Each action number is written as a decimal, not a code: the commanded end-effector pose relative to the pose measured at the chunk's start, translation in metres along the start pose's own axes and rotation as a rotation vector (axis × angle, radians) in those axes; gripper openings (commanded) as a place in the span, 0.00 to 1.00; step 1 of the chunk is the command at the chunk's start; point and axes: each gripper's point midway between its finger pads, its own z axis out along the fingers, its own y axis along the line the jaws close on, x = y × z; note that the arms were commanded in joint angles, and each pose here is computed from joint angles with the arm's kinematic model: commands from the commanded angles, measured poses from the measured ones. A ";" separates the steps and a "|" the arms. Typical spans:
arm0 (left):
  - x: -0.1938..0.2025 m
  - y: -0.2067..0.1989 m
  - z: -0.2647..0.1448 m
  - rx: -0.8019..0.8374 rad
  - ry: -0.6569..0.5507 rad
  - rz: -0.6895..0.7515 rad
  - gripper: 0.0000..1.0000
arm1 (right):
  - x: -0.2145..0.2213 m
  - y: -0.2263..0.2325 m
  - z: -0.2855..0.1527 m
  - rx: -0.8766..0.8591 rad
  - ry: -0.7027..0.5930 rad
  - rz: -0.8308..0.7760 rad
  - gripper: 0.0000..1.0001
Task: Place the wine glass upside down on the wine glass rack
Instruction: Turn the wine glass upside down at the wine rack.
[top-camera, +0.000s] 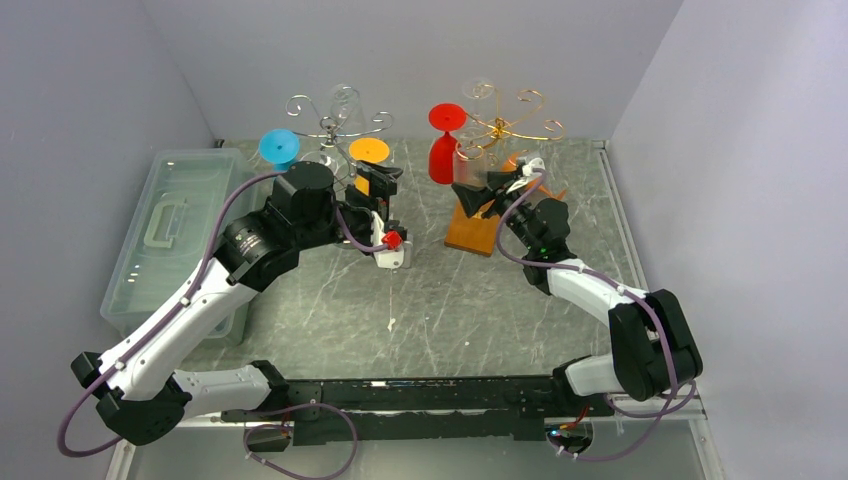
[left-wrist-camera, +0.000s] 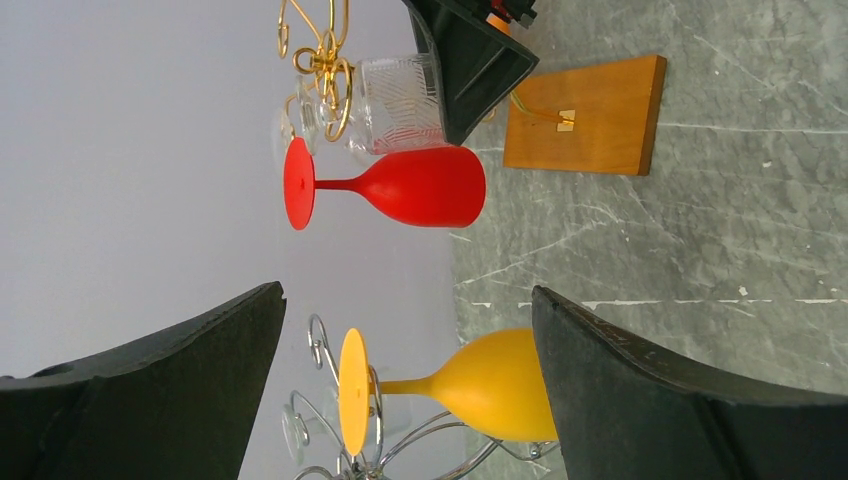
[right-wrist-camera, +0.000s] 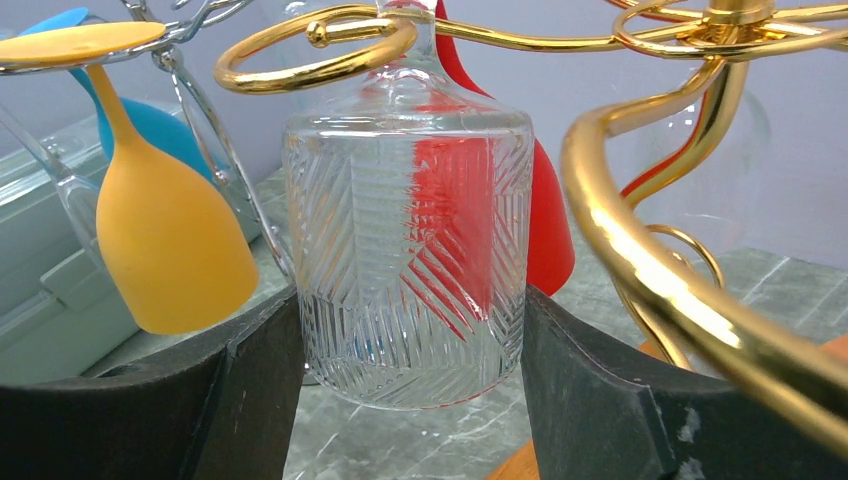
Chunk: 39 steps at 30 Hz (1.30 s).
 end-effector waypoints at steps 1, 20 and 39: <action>-0.003 0.009 -0.001 -0.031 -0.006 0.025 1.00 | -0.054 0.018 0.009 -0.088 -0.162 -0.077 0.57; -0.003 0.009 0.001 -0.027 -0.005 0.030 1.00 | -0.037 0.032 0.002 -0.159 -0.122 -0.127 0.55; -0.005 0.012 0.003 -0.035 -0.002 0.035 0.99 | -0.039 0.043 -0.014 -0.205 -0.159 -0.207 0.55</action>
